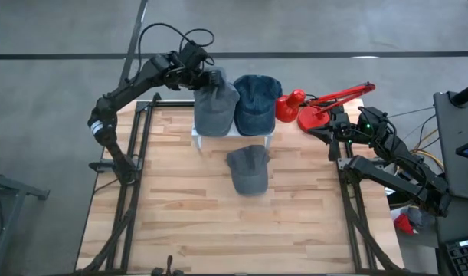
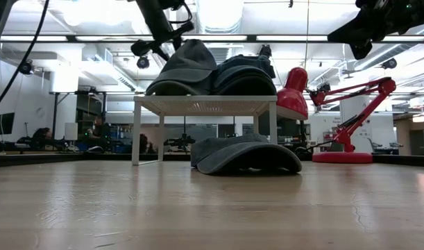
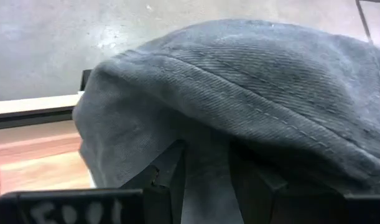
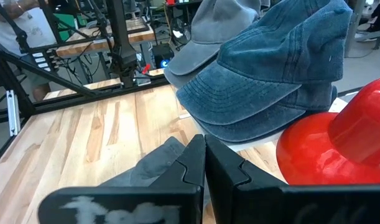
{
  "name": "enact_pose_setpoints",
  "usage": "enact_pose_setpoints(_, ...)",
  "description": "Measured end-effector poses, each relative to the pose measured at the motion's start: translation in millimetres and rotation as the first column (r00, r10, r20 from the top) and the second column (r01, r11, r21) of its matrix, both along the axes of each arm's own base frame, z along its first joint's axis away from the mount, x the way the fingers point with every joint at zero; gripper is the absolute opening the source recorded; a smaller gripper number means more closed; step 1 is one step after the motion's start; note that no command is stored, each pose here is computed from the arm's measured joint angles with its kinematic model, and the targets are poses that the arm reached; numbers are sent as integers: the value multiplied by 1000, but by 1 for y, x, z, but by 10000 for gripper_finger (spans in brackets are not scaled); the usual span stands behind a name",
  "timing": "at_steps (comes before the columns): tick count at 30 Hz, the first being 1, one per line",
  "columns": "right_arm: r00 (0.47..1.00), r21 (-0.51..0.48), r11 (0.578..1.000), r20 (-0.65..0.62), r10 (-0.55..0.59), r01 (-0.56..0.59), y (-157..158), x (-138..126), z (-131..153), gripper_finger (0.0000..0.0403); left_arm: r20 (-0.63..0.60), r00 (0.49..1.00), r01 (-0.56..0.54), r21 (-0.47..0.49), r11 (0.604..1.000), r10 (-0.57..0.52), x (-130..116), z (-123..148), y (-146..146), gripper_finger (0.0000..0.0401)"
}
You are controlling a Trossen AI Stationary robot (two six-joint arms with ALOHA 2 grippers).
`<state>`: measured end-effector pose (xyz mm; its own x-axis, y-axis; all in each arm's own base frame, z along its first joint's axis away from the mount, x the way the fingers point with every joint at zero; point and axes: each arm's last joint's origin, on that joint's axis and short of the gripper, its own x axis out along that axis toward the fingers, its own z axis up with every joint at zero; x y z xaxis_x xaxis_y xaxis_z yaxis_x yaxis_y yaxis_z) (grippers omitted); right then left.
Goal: Pick & Place hat
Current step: Stack the bottom light gray cap on the top of the other light gray cap on the shelf
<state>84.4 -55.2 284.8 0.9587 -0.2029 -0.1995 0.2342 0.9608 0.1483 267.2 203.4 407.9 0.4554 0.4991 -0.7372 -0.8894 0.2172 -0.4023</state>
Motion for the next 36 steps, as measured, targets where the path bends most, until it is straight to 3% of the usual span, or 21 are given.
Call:
enact_pose_setpoints(18,1000,4,1000,1,-1,1,0,0,0,8,13,1000,24,-24,999,-24,12,-5,-9,114)
enact_pose_setpoints(25,1000,4,1000,1,0,0,0,0,0,8,44,997,58,2,998,-58,10,9,-12,114)
enact_pose_setpoints(36,1000,3,1000,1,-1,1,0,0,0,8,19,998,61,-49,997,-60,3,13,-19,114)
